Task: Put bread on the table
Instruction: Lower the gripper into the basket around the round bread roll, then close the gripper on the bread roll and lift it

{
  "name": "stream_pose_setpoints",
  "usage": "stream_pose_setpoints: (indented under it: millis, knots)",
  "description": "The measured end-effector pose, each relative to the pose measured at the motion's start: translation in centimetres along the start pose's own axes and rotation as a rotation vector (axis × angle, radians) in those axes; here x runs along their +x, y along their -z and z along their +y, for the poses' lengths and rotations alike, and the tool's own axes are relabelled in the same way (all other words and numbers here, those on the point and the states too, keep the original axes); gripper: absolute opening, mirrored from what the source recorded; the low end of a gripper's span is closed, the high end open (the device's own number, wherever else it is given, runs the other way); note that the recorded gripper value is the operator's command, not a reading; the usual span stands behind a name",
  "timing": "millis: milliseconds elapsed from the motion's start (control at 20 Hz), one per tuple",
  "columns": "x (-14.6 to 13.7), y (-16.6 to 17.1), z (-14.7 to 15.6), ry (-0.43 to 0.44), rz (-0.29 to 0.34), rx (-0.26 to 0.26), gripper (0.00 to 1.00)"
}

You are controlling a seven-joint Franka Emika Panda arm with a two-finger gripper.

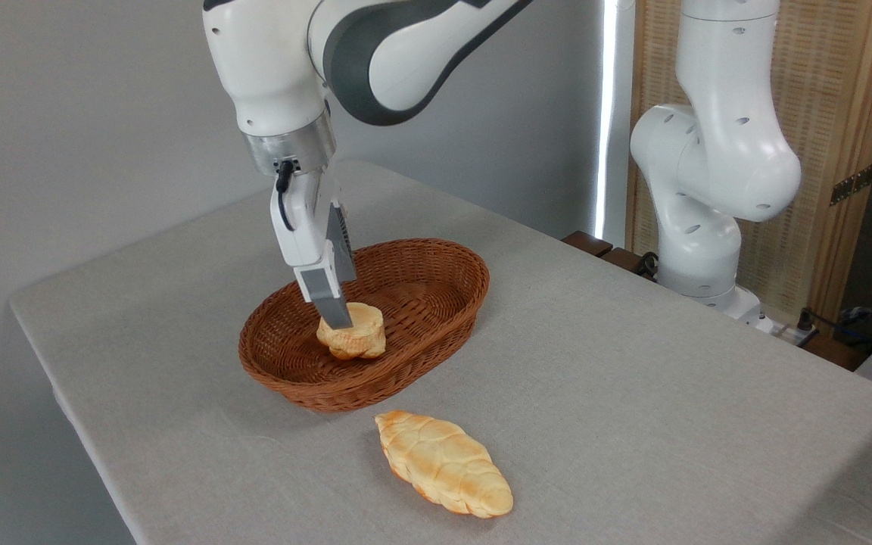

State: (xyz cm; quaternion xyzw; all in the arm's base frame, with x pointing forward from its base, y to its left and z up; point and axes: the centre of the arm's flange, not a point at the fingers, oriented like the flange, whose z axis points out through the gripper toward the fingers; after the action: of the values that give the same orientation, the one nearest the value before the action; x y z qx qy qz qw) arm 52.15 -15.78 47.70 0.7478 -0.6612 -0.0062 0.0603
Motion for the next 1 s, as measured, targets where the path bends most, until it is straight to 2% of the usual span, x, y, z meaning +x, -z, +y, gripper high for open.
stream_pose_setpoints:
  millis: [200,400,800,1000]
  knots:
    - [1.0,-2.0,0.2,-0.045,-0.041,0.034,1.00]
    - [1.6,-3.4,0.5,-0.063,-0.055,0.021,1.00]
    - [1.7,-3.9,0.6,-0.067,-0.060,0.014,1.00]
    - [1.6,-4.4,0.2,-0.078,-0.082,0.030,1.00]
